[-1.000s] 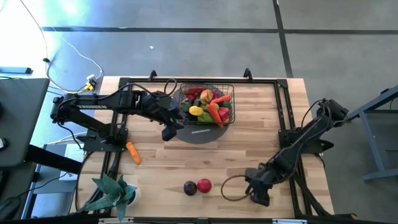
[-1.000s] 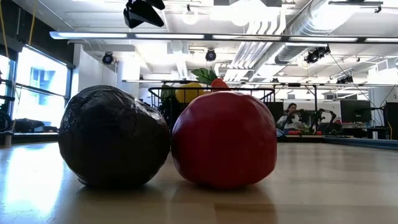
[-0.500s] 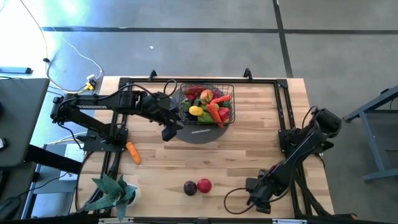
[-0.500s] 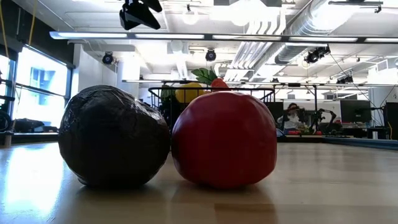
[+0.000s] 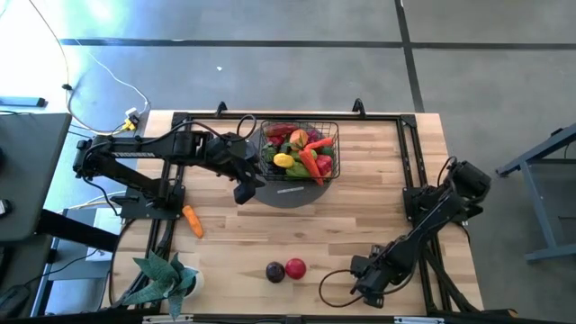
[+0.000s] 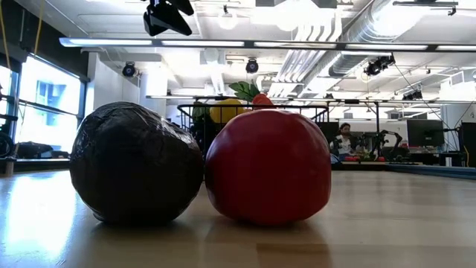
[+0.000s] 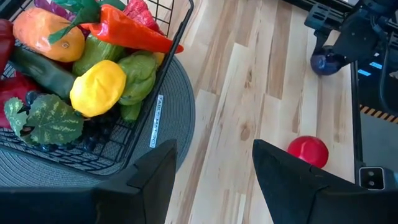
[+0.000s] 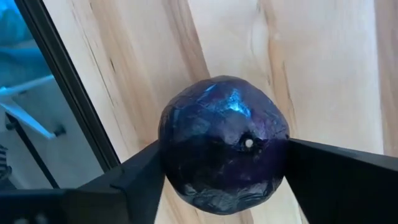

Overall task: Build produce basket
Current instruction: Put the right dark purple plum into the black mesh basket

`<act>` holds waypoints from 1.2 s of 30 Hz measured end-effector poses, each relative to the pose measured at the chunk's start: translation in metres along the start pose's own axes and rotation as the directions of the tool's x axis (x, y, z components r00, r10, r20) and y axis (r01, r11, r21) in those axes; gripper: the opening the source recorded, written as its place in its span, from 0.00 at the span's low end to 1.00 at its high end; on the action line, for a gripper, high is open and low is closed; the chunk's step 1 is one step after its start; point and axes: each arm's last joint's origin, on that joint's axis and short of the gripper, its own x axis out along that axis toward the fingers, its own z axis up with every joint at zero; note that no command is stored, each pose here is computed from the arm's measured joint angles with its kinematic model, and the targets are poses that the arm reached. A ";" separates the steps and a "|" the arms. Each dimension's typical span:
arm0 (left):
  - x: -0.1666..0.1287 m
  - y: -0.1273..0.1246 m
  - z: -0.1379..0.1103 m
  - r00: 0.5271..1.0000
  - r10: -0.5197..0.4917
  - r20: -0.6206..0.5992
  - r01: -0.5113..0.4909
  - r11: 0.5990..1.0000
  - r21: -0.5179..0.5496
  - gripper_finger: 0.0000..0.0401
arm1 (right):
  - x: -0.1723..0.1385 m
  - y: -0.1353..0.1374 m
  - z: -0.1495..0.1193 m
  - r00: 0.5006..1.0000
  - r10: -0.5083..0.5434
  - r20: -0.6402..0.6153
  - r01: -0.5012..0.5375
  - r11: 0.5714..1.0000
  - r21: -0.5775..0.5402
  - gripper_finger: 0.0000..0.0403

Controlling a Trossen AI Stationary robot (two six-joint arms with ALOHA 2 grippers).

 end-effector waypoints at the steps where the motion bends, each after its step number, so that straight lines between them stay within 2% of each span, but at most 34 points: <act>1: 0.000 0.000 0.000 1.000 0.001 0.000 -0.001 1.000 0.006 0.50 | 0.000 0.000 0.001 1.000 0.003 0.005 -0.003 1.000 0.003 0.63; 5: 0.000 0.001 0.000 1.000 0.002 0.001 -0.002 1.000 0.007 0.50 | -0.001 -0.001 0.008 0.999 0.022 0.026 -0.023 1.000 0.019 0.57; 10: 0.000 0.001 0.000 1.000 0.005 0.002 -0.005 1.000 0.013 0.50 | -0.005 -0.006 0.021 0.997 0.027 0.079 -0.032 0.998 0.055 0.57; 21: 0.000 0.002 0.001 1.000 0.030 0.010 -0.030 0.999 0.013 0.50 | -0.052 -0.036 0.064 0.954 0.043 0.296 -0.089 0.986 0.142 0.57; 30: 0.000 0.001 0.001 1.000 0.027 0.010 -0.027 1.000 0.013 0.50 | -0.095 -0.081 0.104 0.877 0.007 0.480 -0.132 0.965 0.228 0.56; 36: 0.000 0.001 0.001 1.000 0.027 0.010 -0.027 1.000 0.013 0.50 | -0.122 -0.117 0.127 0.785 -0.068 0.616 -0.142 0.948 0.286 0.58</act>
